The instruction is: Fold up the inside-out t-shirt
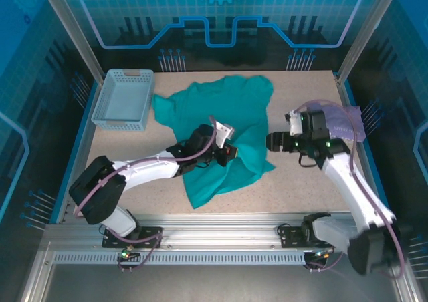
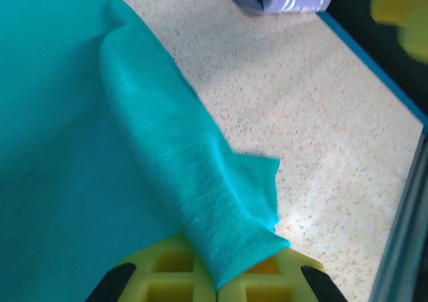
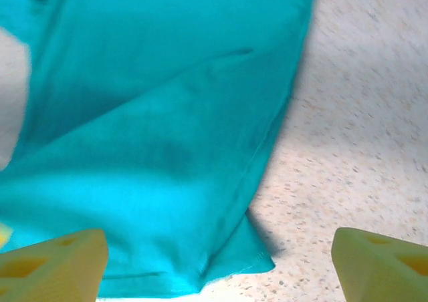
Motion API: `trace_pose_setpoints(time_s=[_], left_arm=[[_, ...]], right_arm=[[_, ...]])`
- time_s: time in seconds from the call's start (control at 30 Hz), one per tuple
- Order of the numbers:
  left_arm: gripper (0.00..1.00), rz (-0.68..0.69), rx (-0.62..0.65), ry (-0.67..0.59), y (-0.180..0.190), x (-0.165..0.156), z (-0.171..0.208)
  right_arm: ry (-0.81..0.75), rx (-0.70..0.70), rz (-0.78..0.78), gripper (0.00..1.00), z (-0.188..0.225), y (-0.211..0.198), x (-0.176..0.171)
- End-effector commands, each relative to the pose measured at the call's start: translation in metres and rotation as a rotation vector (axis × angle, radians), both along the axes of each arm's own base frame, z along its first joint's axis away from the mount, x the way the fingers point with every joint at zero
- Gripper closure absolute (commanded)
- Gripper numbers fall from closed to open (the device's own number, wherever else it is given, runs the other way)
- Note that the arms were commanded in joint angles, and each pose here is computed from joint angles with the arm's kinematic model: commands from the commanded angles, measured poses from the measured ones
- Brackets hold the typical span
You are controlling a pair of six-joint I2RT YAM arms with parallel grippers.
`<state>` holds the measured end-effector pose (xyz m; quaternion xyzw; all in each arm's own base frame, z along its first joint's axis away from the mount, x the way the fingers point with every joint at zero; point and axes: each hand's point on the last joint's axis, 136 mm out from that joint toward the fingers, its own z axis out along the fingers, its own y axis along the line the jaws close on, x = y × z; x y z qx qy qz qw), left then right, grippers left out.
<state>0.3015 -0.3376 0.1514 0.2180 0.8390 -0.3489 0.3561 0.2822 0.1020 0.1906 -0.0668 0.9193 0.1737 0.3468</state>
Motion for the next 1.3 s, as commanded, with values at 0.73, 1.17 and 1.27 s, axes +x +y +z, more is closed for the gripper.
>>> trace_pose_setpoints(time_s=[0.73, 1.17, 1.27], left_arm=[[1.00, -0.068, -0.008, 0.076, 0.035, -0.021, 0.105], [1.00, -0.220, -0.153, 0.021, 0.028, -0.054, 0.160], [1.00, -0.232, -0.204, -0.002, 0.025, -0.056, 0.176]], right_arm=[[-0.555, -0.320, 0.448, 0.49, -0.125, 0.197, -0.003], [-0.507, -0.388, 0.288, 0.59, -0.126, 0.159, 0.044], [-0.498, -0.447, 0.302, 0.59, -0.129, 0.159, 0.043]])
